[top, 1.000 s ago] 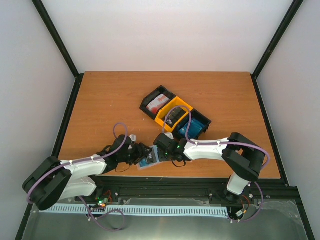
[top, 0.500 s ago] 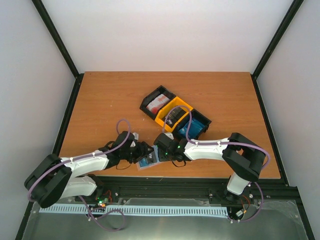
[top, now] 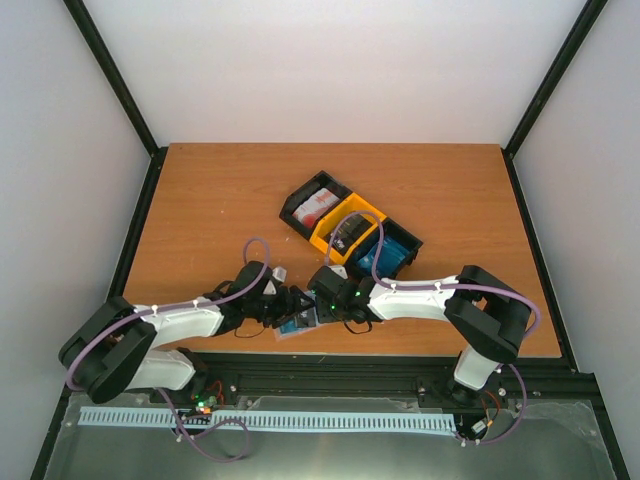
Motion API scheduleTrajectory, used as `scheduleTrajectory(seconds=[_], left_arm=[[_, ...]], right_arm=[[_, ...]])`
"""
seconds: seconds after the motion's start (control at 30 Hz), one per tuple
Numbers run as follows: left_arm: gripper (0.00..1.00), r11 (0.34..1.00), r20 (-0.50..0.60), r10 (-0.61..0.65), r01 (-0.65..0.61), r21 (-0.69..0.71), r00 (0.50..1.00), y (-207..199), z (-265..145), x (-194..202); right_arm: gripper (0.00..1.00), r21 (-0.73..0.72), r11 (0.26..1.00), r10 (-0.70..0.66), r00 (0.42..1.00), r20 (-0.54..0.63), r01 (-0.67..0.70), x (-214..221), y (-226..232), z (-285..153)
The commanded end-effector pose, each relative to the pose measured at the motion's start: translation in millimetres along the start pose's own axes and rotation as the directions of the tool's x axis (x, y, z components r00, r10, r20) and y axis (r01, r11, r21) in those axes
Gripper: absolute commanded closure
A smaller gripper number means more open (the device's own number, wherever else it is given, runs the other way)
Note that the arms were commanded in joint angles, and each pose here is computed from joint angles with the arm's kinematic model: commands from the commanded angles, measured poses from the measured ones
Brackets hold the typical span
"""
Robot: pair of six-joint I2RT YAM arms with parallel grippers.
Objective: Put the credit cards into the card holder
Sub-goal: Insert the credit card into the card holder.
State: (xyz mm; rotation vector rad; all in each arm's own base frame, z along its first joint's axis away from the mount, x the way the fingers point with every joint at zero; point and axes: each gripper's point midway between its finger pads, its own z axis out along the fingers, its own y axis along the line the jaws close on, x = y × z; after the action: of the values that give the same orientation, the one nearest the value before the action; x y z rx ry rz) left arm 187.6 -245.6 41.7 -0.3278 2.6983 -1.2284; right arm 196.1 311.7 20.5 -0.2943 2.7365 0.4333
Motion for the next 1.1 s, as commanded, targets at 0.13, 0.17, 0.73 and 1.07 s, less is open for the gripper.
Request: scheduleTrajectory(seconds=[0.13,0.17,0.73,1.07], left_arm=[[0.28,0.980,-0.039,-0.077,0.068,-0.188,0.996,49,-4,20],[0.28,0.977,-0.031,-0.076,0.068,-0.201,0.997,51,-7,19],[0.17,0.937,-0.039,-0.016,0.001,-0.350,0.999,69,-33,24],[0.08,0.948,-0.005,0.000,-0.002,-0.317,1.000,58,-45,22]], right_arm=[[0.63,0.003,1.000,0.008,0.999,-0.041,-0.008,12,-7,-1],[0.63,-0.003,1.000,0.008,1.000,-0.030,-0.008,9,-6,-4],[0.57,-0.086,0.994,-0.073,0.997,-0.014,0.071,4,11,-26],[0.54,-0.166,0.980,-0.119,0.991,-0.055,0.109,16,25,-19]])
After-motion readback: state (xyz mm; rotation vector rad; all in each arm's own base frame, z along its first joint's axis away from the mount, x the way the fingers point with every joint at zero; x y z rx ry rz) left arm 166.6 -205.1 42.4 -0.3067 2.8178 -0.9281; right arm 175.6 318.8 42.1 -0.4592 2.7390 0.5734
